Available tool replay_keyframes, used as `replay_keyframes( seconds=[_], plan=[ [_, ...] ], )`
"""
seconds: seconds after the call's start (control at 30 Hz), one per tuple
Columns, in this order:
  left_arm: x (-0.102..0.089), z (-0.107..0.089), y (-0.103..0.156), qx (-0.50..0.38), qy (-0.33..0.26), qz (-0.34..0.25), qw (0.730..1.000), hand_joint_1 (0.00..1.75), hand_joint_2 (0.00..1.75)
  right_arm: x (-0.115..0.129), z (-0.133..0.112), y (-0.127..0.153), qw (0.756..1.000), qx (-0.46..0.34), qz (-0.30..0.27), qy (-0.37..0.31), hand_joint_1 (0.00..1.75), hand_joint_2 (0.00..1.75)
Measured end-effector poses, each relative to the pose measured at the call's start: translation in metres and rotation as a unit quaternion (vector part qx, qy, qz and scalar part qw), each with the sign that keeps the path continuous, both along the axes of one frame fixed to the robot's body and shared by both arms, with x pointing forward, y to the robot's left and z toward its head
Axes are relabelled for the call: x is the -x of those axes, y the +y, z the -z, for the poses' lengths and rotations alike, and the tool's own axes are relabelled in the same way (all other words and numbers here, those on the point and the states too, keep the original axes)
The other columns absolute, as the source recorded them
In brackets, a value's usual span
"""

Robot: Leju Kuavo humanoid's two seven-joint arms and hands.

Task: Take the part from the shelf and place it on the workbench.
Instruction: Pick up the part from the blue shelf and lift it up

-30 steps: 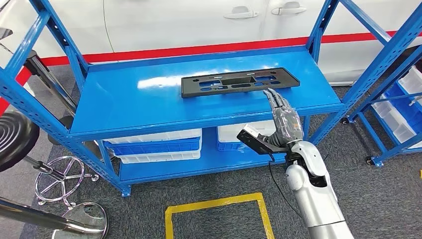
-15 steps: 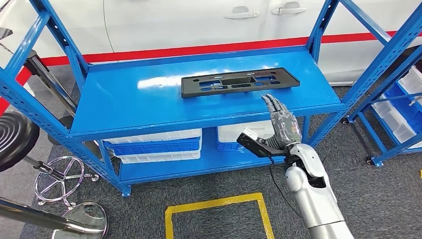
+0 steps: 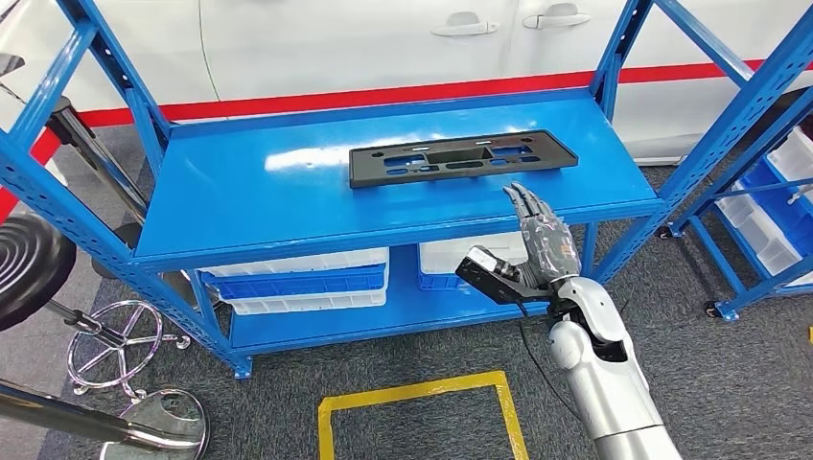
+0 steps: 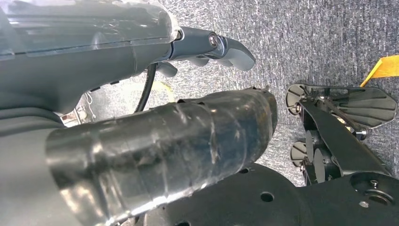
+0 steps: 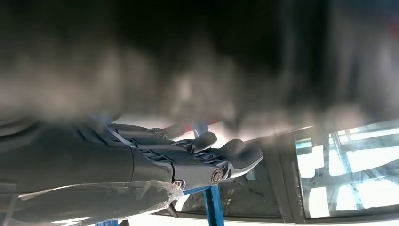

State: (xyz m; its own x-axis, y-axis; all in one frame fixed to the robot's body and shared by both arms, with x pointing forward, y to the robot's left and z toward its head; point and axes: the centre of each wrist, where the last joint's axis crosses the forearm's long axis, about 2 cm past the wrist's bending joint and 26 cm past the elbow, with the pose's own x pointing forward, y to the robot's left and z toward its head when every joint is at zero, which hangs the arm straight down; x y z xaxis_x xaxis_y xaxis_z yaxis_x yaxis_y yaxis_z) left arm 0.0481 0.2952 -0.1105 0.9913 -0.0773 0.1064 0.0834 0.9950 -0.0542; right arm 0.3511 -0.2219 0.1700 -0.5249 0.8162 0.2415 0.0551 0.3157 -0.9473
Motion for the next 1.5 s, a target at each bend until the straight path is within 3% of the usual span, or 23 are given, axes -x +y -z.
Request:
replay_keyframes(
  seconds=[0.13, 1.1, 1.23, 1.5],
  plan=[
    [0.0000, 0.0000, 0.0000, 0.000, 0.000, 0.000, 1.000, 0.00, 0.00, -0.0009, 0.0009, -0.0002, 1.000, 0.002, 0.000, 0.003, 0.00, 0.00],
    [-0.0011, -0.0002, -0.0053, 0.008, -0.005, 0.000, 1.000, 0.00, 0.00, -0.0077, 0.0059, -0.0005, 1.000, 0.019, -0.006, 0.014, 0.00, 0.00],
    [-0.0013, -0.0002, -0.0058, 0.009, -0.006, 0.000, 1.000, 0.00, 0.00, -0.0082, 0.0047, -0.0001, 1.000, 0.019, -0.006, 0.011, 0.00, 1.75],
    [0.0011, 0.0001, -0.0031, 0.005, -0.003, 0.001, 1.000, 0.00, 0.00, -0.0075, 0.0030, 0.0014, 1.000, 0.023, -0.005, 0.000, 0.00, 1.75]
  ],
)
